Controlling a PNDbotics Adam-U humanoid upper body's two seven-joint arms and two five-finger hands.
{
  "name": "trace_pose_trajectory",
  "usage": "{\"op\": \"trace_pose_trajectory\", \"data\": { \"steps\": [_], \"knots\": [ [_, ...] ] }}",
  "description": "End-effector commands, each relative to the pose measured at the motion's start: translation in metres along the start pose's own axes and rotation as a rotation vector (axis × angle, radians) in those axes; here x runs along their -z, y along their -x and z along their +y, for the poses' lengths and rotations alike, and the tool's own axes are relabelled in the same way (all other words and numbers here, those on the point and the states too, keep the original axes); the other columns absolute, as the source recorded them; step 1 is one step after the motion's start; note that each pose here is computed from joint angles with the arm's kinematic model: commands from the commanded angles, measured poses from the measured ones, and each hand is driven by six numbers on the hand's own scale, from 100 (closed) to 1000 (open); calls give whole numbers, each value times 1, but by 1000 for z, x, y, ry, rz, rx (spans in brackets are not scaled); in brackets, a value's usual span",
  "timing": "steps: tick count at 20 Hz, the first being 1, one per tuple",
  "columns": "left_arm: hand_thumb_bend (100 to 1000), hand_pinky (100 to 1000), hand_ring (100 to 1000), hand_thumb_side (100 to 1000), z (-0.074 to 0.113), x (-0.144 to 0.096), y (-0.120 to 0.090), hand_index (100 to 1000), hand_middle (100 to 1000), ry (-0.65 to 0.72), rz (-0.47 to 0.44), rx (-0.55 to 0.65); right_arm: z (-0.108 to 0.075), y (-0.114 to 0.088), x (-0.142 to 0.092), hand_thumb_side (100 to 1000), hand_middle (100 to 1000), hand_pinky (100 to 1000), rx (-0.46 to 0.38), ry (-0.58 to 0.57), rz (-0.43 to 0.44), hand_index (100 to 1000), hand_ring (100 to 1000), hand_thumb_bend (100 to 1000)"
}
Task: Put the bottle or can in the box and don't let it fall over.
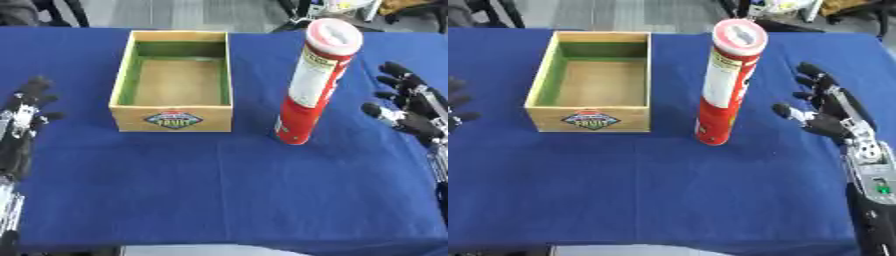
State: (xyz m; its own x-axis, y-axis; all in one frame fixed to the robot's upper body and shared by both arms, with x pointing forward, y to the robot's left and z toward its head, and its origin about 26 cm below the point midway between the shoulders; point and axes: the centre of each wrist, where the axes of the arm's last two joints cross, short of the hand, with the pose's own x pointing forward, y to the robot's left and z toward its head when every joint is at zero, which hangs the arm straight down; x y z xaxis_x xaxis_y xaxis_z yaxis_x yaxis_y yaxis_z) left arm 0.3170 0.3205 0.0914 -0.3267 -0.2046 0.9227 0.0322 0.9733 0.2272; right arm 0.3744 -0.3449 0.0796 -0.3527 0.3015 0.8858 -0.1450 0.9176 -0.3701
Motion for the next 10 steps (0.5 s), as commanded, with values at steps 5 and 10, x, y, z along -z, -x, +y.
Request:
{"op": "trace_pose_trajectory", "data": {
  "steps": [5, 10],
  "knots": [
    [402, 769, 897, 795, 2, 2, -8, 944, 894, 11, -29, 14, -6, -4, 10, 349, 990, 882, -19, -44, -14, 995, 1000, 784],
    [399, 769, 898, 797, 2, 2, -8, 944, 894, 12, -29, 13, -2, -2, 14, 352, 989, 882, -17, -75, -11, 996, 995, 782]
  ]
}}
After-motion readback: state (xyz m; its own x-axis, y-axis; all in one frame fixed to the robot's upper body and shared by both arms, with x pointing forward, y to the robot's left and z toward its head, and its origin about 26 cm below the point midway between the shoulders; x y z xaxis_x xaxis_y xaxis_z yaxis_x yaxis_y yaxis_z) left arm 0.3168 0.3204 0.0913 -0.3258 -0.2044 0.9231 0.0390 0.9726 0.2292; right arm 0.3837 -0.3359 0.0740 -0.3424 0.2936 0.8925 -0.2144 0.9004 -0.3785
